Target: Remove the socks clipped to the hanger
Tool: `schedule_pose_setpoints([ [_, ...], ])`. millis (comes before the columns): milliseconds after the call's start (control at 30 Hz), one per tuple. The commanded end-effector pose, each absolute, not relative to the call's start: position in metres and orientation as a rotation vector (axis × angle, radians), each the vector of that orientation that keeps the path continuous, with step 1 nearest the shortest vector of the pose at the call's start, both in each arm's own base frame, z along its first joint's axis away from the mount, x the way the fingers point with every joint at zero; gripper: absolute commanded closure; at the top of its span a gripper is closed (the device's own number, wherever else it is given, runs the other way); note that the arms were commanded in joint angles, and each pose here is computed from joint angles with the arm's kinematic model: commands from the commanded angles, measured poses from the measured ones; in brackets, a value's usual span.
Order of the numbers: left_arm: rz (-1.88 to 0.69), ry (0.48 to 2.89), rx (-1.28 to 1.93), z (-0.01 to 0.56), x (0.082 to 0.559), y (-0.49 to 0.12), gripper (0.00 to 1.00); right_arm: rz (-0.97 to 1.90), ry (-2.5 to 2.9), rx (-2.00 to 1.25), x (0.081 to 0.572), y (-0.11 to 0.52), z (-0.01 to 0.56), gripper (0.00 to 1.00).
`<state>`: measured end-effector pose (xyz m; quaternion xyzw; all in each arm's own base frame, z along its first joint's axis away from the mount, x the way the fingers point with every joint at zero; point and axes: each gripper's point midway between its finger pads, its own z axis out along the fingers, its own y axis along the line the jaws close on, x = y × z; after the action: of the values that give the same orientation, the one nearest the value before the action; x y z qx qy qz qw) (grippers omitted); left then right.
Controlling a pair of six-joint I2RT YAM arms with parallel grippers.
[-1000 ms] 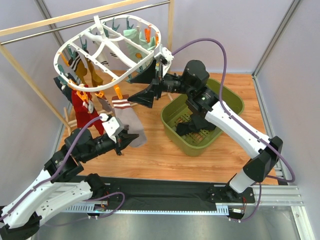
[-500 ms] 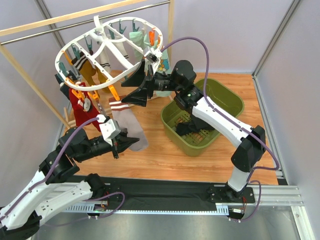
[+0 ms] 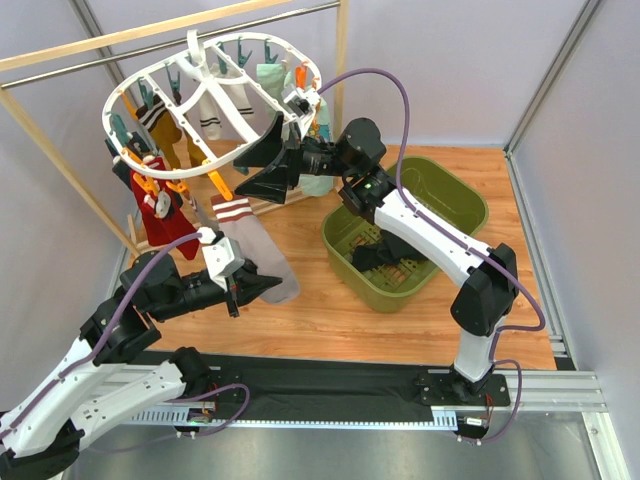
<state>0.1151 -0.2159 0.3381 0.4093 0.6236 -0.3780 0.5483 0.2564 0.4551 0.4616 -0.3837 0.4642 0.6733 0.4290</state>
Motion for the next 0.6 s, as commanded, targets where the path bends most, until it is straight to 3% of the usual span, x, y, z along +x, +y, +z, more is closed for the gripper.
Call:
schedule_pose_setpoints([
  [0,-0.907,1.403,0.978,0.358,0.113,-0.218,1.00,1.648,1.115,-0.905,0.259,0.454,0.481,0.05],
  [333,-0.881,1.429,0.946,0.354,0.119,-0.216,1.00,1.547,1.227,-0.836,0.250,0.434,0.458,0.10],
  [567,-0.875,1.433,0.910,0.353,0.123,-0.214,1.00,1.509,1.374,-0.820,0.227,0.404,0.419,0.04],
])
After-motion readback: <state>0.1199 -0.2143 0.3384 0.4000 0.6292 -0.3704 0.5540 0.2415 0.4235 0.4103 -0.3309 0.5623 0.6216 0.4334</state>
